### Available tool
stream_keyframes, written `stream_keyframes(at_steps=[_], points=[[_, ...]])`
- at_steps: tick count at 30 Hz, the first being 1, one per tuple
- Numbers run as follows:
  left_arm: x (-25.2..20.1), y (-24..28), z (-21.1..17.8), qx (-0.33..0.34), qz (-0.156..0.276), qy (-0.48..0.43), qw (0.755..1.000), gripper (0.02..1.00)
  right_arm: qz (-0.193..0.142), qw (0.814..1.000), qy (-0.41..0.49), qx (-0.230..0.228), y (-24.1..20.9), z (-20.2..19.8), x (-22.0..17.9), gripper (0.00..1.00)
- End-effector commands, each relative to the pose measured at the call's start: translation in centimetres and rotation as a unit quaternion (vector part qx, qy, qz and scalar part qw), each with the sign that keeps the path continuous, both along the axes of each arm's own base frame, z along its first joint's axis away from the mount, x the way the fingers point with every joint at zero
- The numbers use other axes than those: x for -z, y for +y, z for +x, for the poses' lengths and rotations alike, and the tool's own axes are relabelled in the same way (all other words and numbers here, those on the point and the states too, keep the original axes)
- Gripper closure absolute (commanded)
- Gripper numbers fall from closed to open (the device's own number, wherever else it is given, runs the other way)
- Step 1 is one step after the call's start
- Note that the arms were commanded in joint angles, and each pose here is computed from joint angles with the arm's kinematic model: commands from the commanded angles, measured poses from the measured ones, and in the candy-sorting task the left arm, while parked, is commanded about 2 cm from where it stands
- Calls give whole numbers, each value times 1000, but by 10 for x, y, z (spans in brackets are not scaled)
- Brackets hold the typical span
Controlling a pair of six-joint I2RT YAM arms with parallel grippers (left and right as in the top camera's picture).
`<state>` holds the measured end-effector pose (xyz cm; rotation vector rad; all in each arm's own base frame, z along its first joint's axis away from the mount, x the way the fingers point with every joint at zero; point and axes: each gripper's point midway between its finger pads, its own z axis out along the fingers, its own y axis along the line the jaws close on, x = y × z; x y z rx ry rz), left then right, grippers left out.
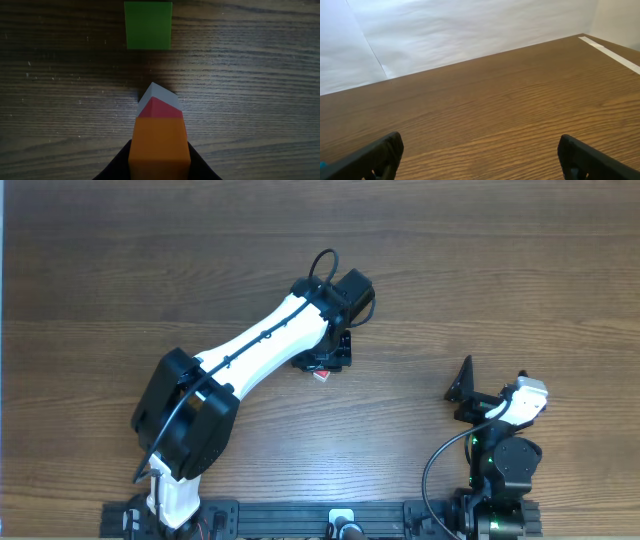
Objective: Stack Cubes
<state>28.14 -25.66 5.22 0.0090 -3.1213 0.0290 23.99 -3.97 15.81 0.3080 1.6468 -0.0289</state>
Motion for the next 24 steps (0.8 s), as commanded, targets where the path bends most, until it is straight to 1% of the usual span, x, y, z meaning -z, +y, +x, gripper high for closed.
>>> stream_keyframes(at_steps=[1,24], points=[[1,-3,4,5,-5,1,1000,976,-3,1000,8,7,-2,-1,2,7],[1,-4,9,7,-7,-10,1000,980,-3,1000,8,7,-2,-1,2,9]])
